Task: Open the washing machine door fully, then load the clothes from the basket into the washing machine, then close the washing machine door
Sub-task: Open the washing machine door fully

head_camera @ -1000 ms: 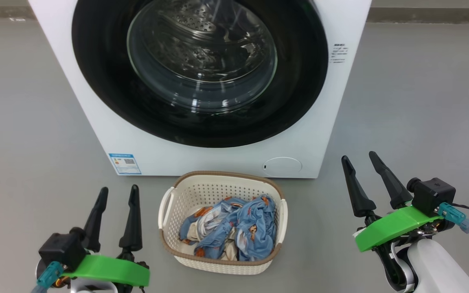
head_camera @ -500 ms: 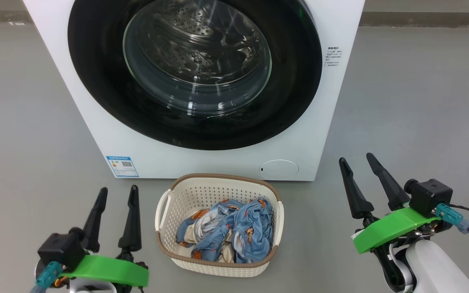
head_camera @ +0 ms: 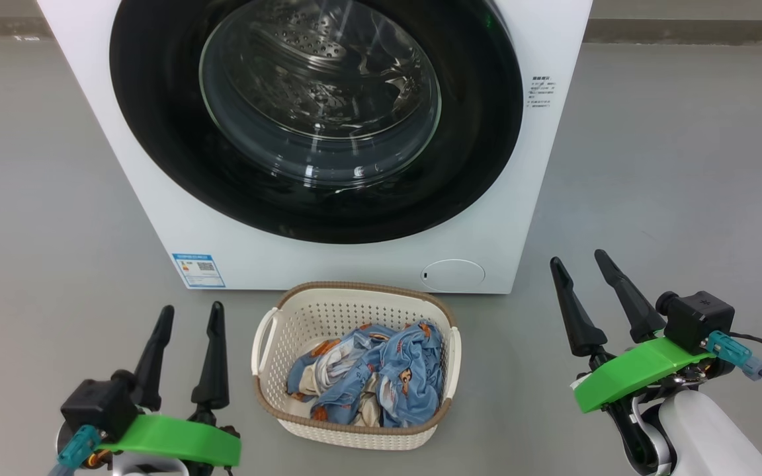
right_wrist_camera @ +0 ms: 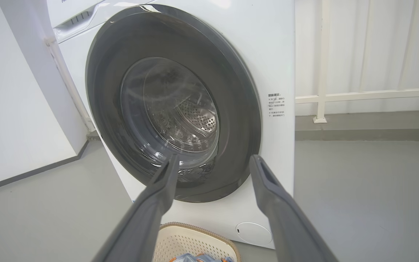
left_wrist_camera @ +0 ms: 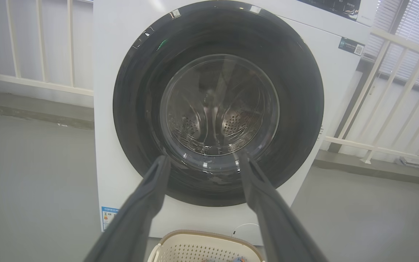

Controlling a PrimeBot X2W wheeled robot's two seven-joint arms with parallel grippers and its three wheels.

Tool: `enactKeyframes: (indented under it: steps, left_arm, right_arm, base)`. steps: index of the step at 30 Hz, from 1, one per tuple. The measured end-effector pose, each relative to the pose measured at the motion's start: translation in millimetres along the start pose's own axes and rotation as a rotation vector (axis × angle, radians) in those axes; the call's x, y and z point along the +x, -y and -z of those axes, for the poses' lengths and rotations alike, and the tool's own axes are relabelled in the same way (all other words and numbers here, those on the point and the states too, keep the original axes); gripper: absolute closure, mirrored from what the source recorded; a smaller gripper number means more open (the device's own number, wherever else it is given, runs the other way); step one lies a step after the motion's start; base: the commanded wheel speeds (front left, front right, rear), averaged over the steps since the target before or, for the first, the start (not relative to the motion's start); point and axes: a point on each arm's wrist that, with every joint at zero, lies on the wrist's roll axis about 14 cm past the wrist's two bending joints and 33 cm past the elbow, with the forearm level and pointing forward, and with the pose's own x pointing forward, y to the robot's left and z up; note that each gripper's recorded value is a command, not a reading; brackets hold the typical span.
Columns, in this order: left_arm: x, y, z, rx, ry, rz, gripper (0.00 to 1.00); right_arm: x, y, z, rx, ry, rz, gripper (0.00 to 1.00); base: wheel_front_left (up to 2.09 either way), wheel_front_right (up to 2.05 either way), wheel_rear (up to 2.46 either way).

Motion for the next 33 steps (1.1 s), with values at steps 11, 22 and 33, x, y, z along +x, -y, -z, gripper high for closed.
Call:
enactKeyframes:
  steps: [11,22,33]
  left_arm:
    - [0.3,-2.9,2.4,-0.001,-0.006,-0.008,0.0]
    - [-1.2,-13.2,12.7,-0.008,-0.035,-0.042,0.0]
    - [1.4,-22.1,19.1,-0.005,-0.049,-0.073,0.0]
  right_arm:
    - [0.8,3.3,1.6,0.003,-0.003,0.01,0.0]
    - [3.4,8.1,6.0,0.009,-0.012,0.021,0.0]
    - [20.0,20.3,-4.5,-0.017,0.014,0.036,0.0]
  base:
    - [0.0,0.0,0.0]
    - [0.0,0.0,0.0]
    - [0.0,0.0,0.0]
